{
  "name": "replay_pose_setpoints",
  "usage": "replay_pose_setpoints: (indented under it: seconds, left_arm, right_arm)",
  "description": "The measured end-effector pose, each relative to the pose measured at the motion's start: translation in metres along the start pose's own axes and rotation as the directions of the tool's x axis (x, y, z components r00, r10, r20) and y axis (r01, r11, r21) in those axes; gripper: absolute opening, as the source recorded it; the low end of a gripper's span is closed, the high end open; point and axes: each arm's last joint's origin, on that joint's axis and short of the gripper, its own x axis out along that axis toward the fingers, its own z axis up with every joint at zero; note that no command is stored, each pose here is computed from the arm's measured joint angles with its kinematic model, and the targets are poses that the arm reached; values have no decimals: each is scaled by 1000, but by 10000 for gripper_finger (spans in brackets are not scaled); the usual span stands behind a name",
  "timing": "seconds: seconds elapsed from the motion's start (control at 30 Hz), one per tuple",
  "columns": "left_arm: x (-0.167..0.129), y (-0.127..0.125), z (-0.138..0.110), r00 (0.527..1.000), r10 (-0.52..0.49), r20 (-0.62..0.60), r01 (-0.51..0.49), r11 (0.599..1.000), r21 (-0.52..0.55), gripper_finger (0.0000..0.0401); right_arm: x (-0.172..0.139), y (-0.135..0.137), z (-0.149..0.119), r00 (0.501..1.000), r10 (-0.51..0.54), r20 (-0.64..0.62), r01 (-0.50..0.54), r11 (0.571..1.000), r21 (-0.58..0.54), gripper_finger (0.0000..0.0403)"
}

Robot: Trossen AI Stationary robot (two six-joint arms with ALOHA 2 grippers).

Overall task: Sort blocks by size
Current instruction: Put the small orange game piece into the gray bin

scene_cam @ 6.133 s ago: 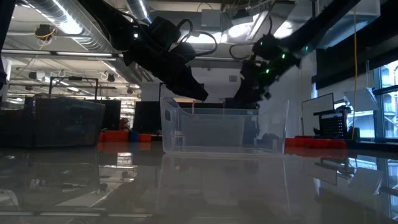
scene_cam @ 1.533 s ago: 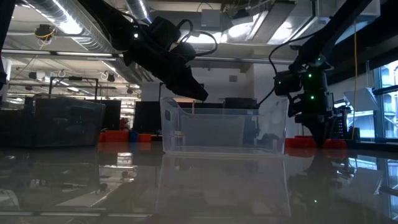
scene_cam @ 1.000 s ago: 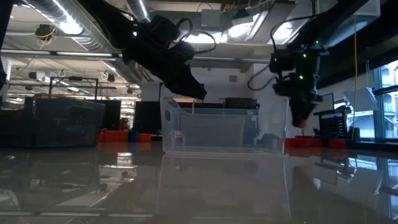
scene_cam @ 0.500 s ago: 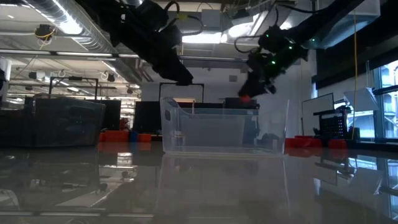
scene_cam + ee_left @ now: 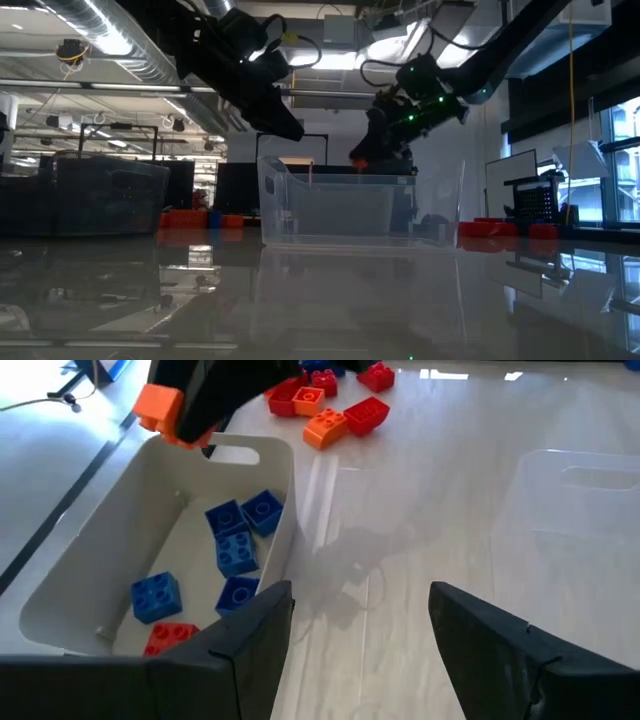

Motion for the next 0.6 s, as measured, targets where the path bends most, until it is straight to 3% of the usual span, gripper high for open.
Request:
replay_pose_setpoints:
  seconds: [0.23, 0.6]
  left_arm:
    - [0, 0, 0, 1000, 0, 0, 0, 1000, 0, 223]
    - [0, 0, -1, 1000, -2, -5, 2, 1000, -8, 223]
  right_arm:
    - [5, -3, -5, 998, -60, -5, 60, 998, -1, 164]
    - [-9, 0, -1, 995, -75, -69, 73, 997, -23, 281]
